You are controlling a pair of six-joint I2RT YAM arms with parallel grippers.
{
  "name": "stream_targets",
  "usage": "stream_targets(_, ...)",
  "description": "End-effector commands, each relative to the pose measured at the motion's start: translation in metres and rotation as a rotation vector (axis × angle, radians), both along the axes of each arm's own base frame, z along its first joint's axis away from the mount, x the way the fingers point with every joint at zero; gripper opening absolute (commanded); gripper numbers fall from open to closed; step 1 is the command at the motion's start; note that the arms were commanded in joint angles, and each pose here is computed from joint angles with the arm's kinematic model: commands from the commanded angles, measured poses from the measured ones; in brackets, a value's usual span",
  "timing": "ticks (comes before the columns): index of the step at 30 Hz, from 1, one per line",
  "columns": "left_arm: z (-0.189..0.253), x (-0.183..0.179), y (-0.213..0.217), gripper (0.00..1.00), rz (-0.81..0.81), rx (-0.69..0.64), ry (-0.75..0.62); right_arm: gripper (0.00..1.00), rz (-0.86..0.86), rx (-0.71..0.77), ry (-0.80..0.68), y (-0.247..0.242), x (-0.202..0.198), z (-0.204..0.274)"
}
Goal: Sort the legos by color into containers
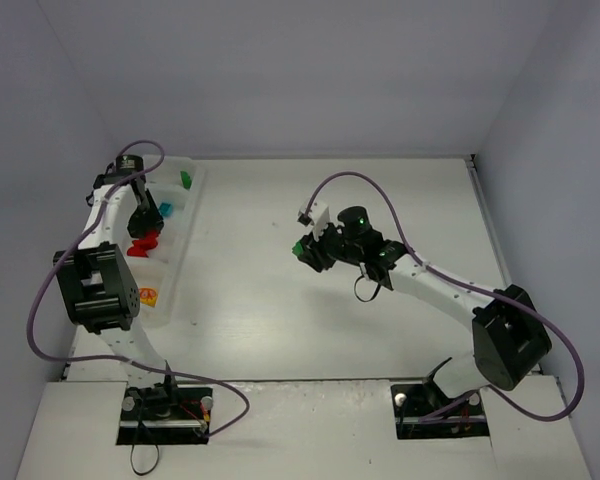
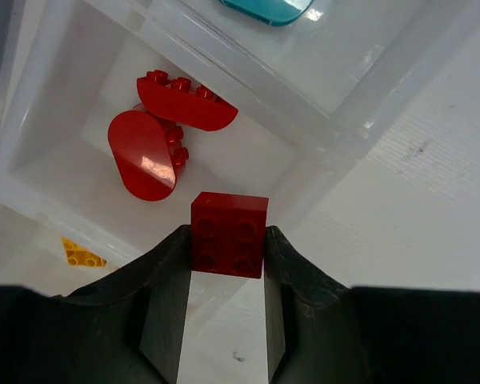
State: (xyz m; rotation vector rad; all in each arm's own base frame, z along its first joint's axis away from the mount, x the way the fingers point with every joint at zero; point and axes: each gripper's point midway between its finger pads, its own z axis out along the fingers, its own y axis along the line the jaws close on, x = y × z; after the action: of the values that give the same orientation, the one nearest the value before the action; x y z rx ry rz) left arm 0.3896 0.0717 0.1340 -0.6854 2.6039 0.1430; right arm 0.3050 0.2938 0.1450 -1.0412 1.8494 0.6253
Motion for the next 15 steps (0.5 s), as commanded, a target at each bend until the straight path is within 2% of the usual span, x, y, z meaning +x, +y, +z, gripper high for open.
stream_targets(1,0.018,0.016,0.014,0.29,0.028,0.055,-0.069,0.00,0.010,0.068,-0.074,0.002,0.001,0.034)
stream_targets(7,0.021,0.009,0.005,0.47,0.022,0.015,-0.091,0.00,-0.006,0.068,-0.081,-0.003,0.004,0.036)
stream_targets(14,0.026,0.000,-0.020,0.49,-0.026,-0.089,-0.113,0.00,-0.007,0.072,-0.081,-0.002,0.008,0.039)
stream_targets(15,0.034,-0.001,-0.027,0.52,-0.045,-0.122,-0.140,0.00,-0.003,0.075,-0.084,-0.002,0.008,0.041)
